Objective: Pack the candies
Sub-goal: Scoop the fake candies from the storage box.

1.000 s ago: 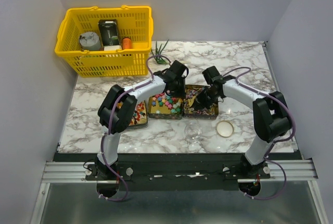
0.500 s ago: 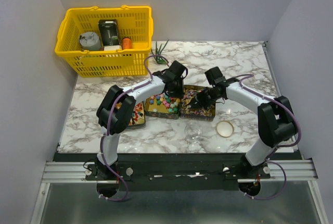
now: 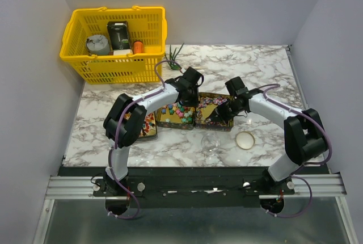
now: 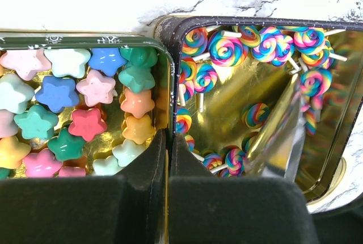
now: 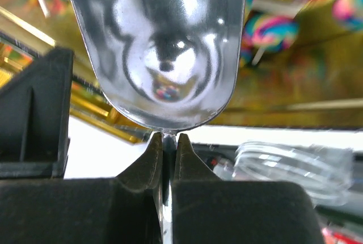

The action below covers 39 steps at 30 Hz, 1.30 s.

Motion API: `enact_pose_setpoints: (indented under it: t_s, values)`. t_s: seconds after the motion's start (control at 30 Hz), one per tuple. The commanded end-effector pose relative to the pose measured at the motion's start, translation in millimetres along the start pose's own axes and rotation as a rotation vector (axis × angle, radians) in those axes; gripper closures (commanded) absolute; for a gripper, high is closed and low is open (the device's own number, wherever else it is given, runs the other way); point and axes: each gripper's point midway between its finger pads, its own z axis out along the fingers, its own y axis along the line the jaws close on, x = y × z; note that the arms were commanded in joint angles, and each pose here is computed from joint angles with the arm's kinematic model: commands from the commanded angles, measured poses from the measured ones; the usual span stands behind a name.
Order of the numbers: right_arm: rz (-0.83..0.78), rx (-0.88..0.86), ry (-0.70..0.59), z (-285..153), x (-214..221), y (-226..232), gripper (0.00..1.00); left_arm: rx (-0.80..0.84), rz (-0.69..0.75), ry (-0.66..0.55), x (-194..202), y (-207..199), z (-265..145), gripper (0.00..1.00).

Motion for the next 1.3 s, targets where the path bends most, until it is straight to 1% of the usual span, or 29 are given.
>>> enact_pose_setpoints:
  t_s: [0.0, 0.03, 0.13, 0.2, 0.27, 0.3, 0.37, 0.4, 0.47, 0.5, 0.57, 0.6, 0.73, 0.77, 1.0, 1.07, 1.2, 1.27]
  values:
    - [0.044, 0.259, -0.138, 15.4, -43.4, -68.1, 1.0, -0.215, 0.012, 0.078, 26.3, 62.4, 0.2, 1.0]
    - [0.029, 0.277, -0.166, 15.5, -51.5, -71.0, 1.0, -0.215, 0.016, 0.081, 26.8, 62.7, 0.6, 1.0]
    - [-0.036, 0.325, -0.188, 15.6, -68.7, -75.8, 0.99, -0.203, 0.046, 0.109, 33.7, 63.6, 3.1, 1.0]
    - [-0.104, 0.344, -0.176, 18.1, -77.0, -77.7, 0.99, -0.202, 0.057, 0.13, 38.9, 65.8, 5.7, 1.0]
    - [-0.174, 0.327, -0.184, 17.6, -85.2, -62.5, 1.0, -0.2, 0.069, 0.146, 43.0, 66.7, 6.8, 1.0]
    - [-0.216, 0.377, -0.178, 17.5, -88.8, -68.0, 0.99, -0.201, 0.072, 0.153, 45.6, 67.5, 7.4, 1.0]
    - [-0.291, 0.367, -0.203, 15.8, -98.6, -52.6, 1.0, -0.196, 0.088, 0.16, 47.7, 67.1, 7.5, 1.0]
    - [-0.337, 0.397, -0.196, 16.6, -102.3, -55.8, 1.0, -0.196, 0.092, 0.162, 48.2, 66.8, 7.7, 1.0]
    - [-0.384, 0.397, -0.219, 13.1, -109.0, -46.2, 1.0, -0.189, 0.098, 0.173, 50.3, 66.1, 8.6, 1.0]
    - [-0.432, 0.397, -0.222, 12.5, -112.2, -43.9, 0.99, -0.183, 0.107, 0.174, 50.5, 64.2, 8.3, 1.0]
    - [-0.466, 0.399, -0.23, 10.7, -116.3, -39.2, 1.0, -0.177, 0.113, 0.184, 52.5, 63.2, 9.5, 1.0]
    - [-0.525, 0.387, -0.232, 8.6, -118.7, -30.8, 1.0, -0.175, 0.12, 0.186, 52.7, 62.5, 9.6, 1.0]
    - [-0.629, 0.396, -0.238, 6.1, -127.4, -20.6, 1.0, -0.179, 0.129, 0.195, 54.8, 63.8, 12.2, 1.0]
    - [-0.646, 0.411, -0.266, 3.3, -133.3, -19.0, 1.0, -0.18, 0.131, 0.196, 55.3, 64.3, 12.3, 1.0]
    - [-0.814, 0.413, -0.296, 4.9, -144.5, -10.3, 1.0, -0.153, 0.141, 0.227, 62.4, 61.8, 14.1, 1.0]
    - [-0.852, 0.445, -0.329, 4.3, -149.5, -13.5, 0.99, -0.152, 0.141, 0.224, 61.4, 60.9, 13.9, 1.0]
    - [-0.952, 0.456, -0.401, 4.0, -152.0, -7.9, 0.99, -0.146, 0.137, 0.221, 58.7, 57.7, 13.7, 1.0]
    - [-0.961, 0.481, -0.451, -2.3, -156.8, -6.7, 0.99, -0.147, 0.133, 0.22, 57.6, 57.5, 13.6, 1.0]
